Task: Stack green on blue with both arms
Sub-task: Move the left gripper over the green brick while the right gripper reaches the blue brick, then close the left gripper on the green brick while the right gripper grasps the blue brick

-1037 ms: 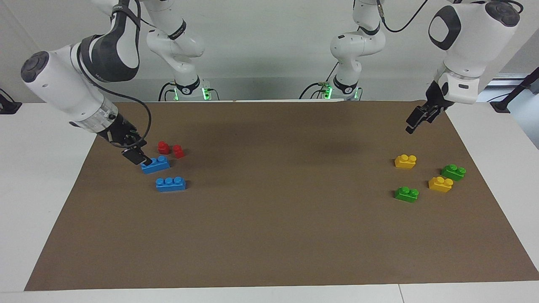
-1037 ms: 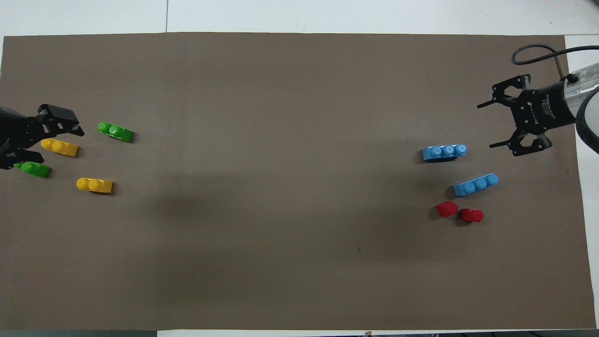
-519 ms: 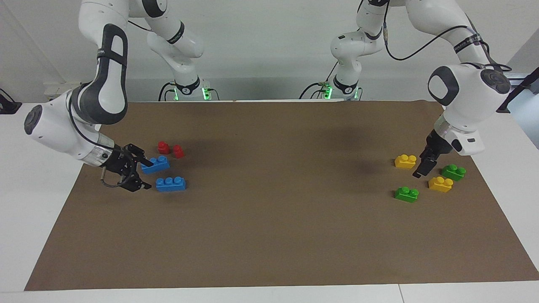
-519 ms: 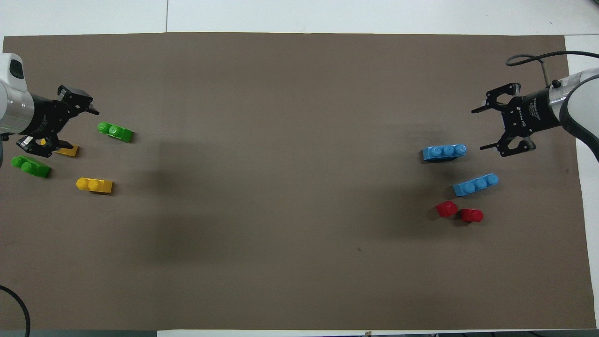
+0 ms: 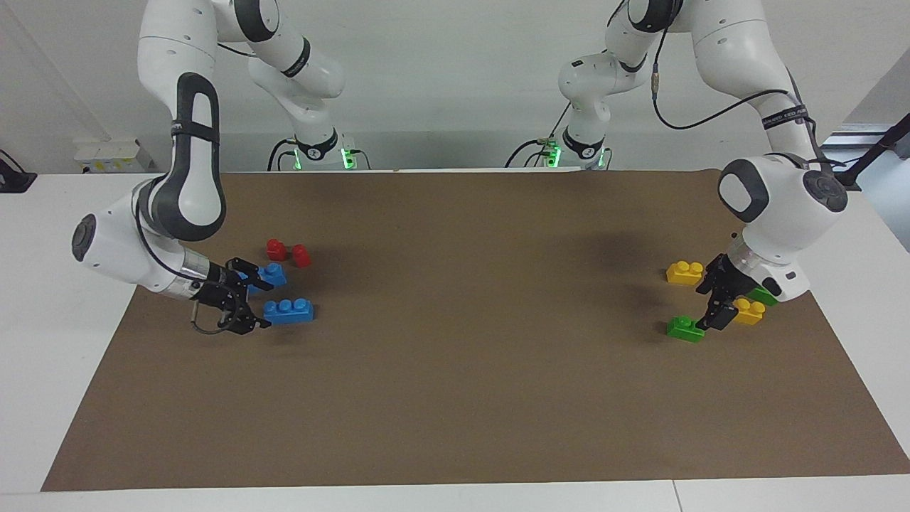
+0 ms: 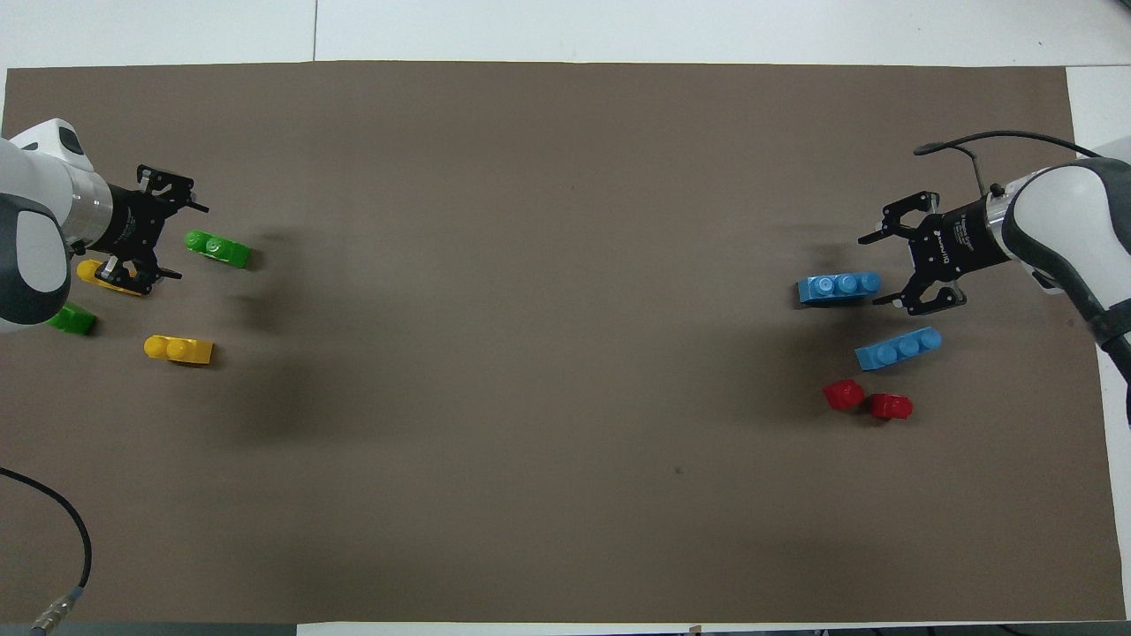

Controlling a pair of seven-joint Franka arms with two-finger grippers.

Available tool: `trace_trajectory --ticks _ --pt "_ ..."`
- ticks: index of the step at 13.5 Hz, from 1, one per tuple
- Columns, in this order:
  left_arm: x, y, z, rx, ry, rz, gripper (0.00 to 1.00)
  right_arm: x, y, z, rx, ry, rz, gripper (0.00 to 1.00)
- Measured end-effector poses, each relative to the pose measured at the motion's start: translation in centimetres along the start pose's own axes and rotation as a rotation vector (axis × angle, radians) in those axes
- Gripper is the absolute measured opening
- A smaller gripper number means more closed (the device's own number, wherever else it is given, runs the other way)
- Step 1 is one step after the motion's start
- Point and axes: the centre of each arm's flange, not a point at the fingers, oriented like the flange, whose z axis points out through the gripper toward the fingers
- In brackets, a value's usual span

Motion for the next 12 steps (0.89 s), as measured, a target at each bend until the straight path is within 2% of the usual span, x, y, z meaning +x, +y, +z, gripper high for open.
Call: trace_trajectory --ticks 3,7,8,9,12 --pt "0.2 0.4 1.4 -0.004 0.002 -0.047 1.00 0.5 0.4 1.3 0.003 -0.023 0.004 0.90" --pt "0.7 0.8 2.7 -0.014 0.055 -0.051 1.00 1.4 0.7 2.5 0.028 -0.006 0.016 0.90" --pt "0.9 0.9 3.2 -0.014 0.064 -0.049 1.00 1.5 0.7 2.7 0.036 -0.006 0.022 0.88" --pt "1.0 0.9 3.6 -0.013 0.067 -0.047 1.00 1.6 0.8 2.8 0.045 -0.011 0.030 0.81" --pt "1.0 0.9 4.0 -0.010 0.067 -0.047 1.00 2.1 1.0 3.6 0.069 -0.008 0.041 0.80"
